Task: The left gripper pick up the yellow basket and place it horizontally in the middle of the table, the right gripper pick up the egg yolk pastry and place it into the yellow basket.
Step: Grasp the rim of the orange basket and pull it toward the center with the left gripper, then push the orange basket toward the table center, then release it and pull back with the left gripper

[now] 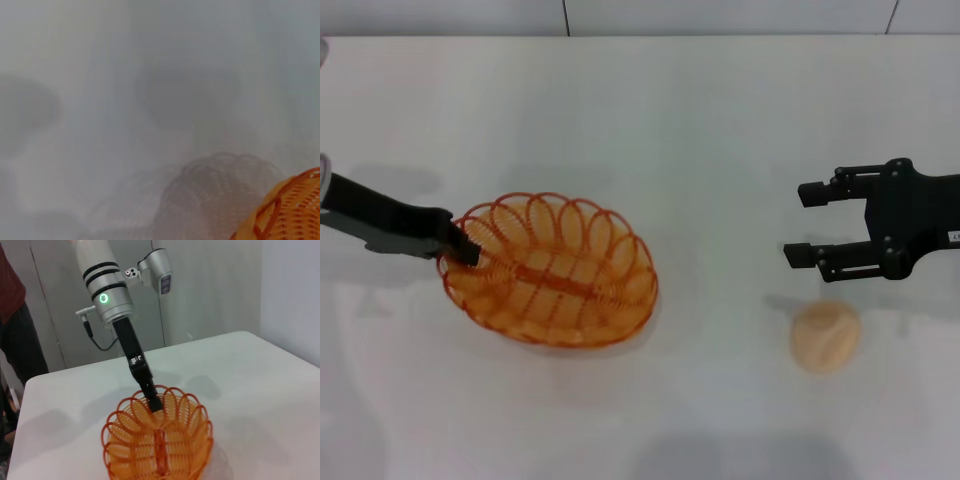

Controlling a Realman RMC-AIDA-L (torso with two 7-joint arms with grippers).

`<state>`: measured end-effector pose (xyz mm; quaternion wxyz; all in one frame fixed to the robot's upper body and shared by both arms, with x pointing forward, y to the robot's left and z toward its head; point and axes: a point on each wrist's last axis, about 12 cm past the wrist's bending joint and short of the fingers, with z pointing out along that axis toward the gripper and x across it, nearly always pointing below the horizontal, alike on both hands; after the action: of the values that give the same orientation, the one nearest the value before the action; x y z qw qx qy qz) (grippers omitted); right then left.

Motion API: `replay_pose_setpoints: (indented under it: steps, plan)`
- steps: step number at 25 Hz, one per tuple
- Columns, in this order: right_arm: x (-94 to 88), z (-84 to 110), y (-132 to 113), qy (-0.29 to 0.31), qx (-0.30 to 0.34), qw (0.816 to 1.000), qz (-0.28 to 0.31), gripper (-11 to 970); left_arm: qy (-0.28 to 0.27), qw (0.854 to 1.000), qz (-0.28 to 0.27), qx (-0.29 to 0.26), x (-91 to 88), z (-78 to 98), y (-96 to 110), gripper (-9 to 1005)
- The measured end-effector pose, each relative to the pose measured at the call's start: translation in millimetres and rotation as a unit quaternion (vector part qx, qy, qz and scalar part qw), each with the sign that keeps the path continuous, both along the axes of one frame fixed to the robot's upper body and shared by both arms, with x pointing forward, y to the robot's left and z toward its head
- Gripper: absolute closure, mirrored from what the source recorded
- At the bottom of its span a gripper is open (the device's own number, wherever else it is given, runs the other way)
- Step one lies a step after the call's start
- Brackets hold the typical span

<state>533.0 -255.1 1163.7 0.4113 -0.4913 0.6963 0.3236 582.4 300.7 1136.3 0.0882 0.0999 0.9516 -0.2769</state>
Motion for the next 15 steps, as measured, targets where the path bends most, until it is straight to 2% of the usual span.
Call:
replay_pose_setpoints:
  steps: [15]
  plan:
    - [1.6,5.5,3.9,-0.006,0.006,1.0,0.009,236,0.01,0.996,0.073,-0.055,8.2,-3.9,-8.9,911]
